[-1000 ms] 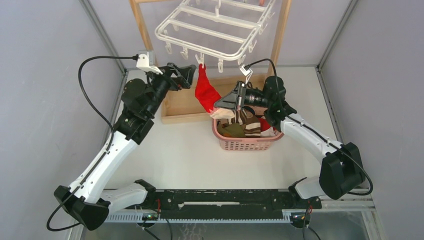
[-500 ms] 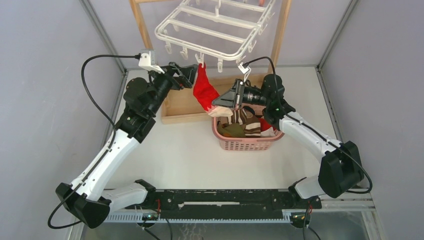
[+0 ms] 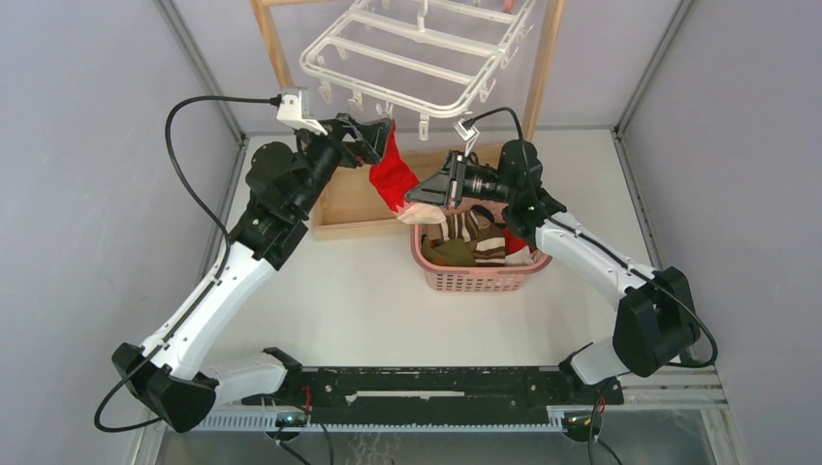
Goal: Remove the socks clipped to the hanger
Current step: Remove the sock from the hanger.
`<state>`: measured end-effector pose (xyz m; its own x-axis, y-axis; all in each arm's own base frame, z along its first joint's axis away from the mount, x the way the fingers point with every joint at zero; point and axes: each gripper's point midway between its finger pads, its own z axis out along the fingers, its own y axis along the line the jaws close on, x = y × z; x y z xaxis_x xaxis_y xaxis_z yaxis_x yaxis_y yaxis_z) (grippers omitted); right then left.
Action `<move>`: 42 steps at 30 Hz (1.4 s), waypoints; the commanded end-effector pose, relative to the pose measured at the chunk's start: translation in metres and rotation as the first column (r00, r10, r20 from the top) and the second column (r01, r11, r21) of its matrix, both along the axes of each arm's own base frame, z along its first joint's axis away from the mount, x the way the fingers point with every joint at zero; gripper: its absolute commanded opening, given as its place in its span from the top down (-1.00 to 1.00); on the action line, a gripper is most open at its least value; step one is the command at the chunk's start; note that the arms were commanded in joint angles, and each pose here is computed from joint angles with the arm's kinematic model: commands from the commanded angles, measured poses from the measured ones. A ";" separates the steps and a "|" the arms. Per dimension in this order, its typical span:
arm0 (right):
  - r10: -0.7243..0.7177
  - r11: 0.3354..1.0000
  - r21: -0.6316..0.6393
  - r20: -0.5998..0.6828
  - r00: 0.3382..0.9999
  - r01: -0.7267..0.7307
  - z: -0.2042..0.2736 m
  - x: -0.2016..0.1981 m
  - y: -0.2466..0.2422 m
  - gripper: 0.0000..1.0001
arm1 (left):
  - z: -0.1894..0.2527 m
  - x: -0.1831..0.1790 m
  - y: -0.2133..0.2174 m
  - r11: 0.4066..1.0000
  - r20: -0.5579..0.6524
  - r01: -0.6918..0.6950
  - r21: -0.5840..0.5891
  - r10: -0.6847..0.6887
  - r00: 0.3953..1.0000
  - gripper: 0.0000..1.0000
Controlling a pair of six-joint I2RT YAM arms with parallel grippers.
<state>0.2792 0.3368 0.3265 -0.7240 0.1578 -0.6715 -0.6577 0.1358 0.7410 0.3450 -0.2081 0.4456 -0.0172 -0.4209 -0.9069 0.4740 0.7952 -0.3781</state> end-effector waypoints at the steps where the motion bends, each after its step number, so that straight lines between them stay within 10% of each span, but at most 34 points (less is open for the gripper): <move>1: -0.009 1.000 0.026 0.072 0.997 0.007 0.021 0.003 0.004 1.00 | 0.042 -0.004 -0.001 1.000 0.104 -0.016 -0.015 0.018 0.994 -1.00; 42: 0.018 1.000 0.011 0.047 0.999 -0.019 0.007 0.006 0.012 1.00 | 0.030 0.018 -0.021 0.982 0.184 -0.108 0.157 0.078 0.980 -0.89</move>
<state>0.2855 0.3448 0.3130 -0.7440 0.1430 -0.6527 -0.6356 0.1498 0.7573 0.3670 -0.2328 0.4399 0.0970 -0.2281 -0.9688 0.4341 0.8856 -0.1650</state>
